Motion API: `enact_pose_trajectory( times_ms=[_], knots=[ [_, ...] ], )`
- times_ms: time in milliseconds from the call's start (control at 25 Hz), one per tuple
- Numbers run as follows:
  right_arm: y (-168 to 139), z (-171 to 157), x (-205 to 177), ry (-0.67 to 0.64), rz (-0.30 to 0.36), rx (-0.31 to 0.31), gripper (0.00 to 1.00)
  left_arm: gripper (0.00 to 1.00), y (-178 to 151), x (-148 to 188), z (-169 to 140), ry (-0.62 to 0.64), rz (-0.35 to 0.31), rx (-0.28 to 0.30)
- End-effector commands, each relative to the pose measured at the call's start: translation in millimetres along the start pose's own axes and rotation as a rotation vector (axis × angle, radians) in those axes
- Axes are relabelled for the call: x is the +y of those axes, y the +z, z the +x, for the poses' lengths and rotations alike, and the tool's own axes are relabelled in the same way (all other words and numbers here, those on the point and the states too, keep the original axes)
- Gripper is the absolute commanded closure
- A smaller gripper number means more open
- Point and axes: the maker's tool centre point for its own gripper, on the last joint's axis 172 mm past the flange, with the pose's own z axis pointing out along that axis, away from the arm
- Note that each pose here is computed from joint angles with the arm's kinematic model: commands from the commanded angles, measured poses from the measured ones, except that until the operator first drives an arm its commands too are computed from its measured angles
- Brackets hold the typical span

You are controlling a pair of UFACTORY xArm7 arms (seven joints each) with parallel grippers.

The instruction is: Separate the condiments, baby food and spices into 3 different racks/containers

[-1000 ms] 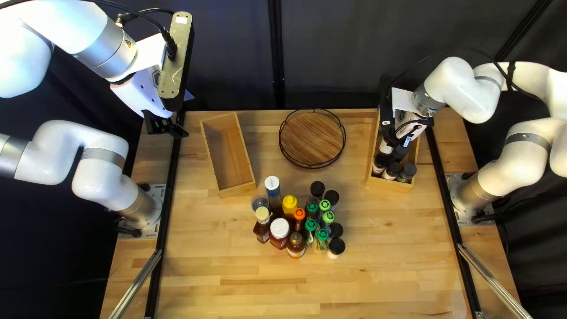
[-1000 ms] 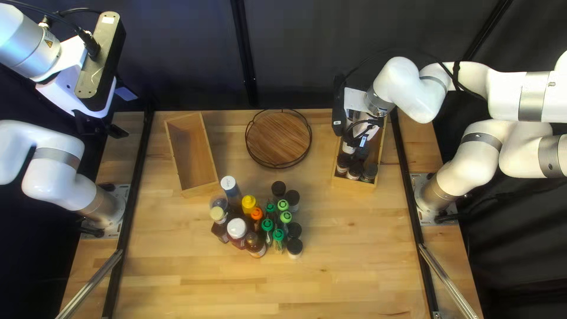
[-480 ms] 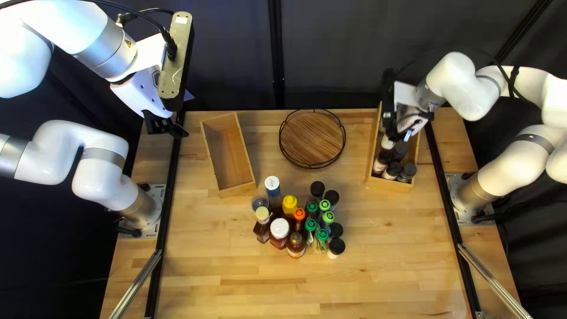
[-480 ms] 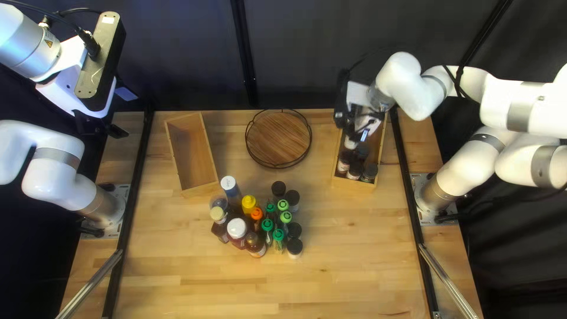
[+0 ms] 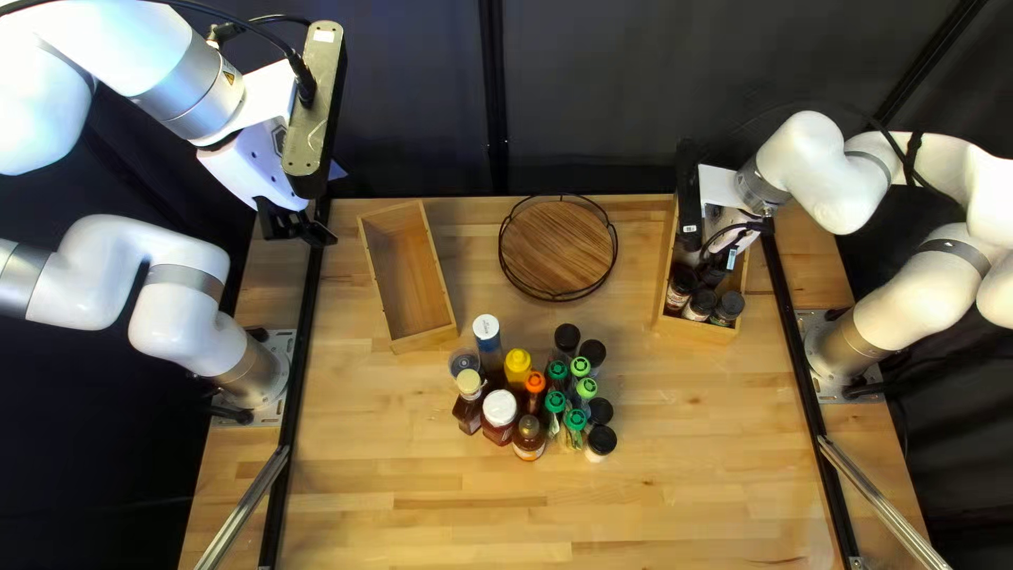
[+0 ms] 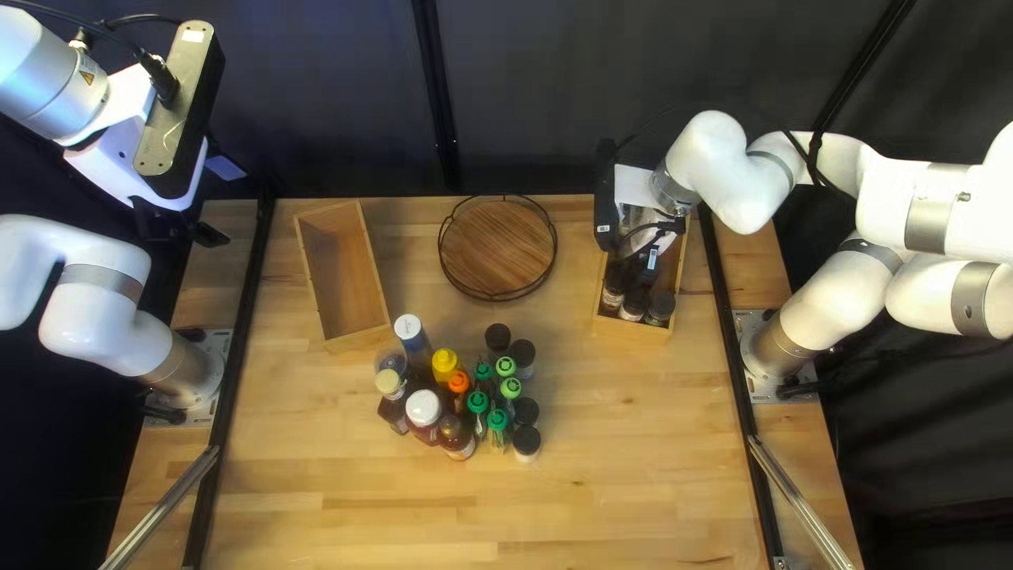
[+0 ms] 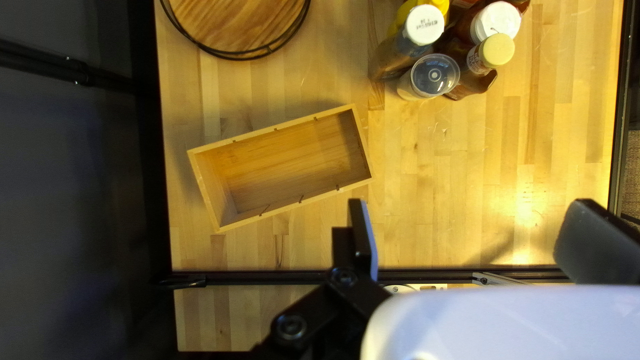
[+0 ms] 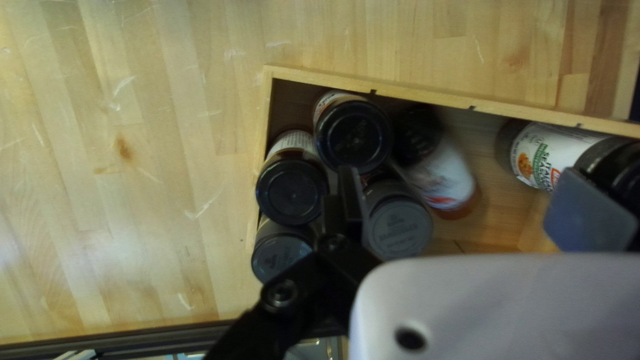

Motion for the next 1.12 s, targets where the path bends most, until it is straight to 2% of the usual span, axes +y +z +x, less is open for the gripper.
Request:
enact_pose_trajectory(
  times_ms=[40,320,560,920,1120],
  knots=[
    [-15,11,-16,-0.028,-0.01,0.007,0.0,0.0,0,0,0,0.0,0.0,0.0],
    [-42,48,-71,-0.114,-0.009,0.015,0.0,0.0,0,0,0,0.0,0.0,0.0],
    [-48,89,-123,-0.185,0.005,-0.004,0.0,0.0,0,0,0,0.0,0.0,0.0],
    [-30,120,-196,-0.256,0.0,-0.031,0.0,0.0,0,0,0,0.0,0.0,0.0],
    [-5,121,-209,-0.32,-0.035,-0.046,0.0,0.0,0,0,0,0.0,0.0,0.0]
  ],
)
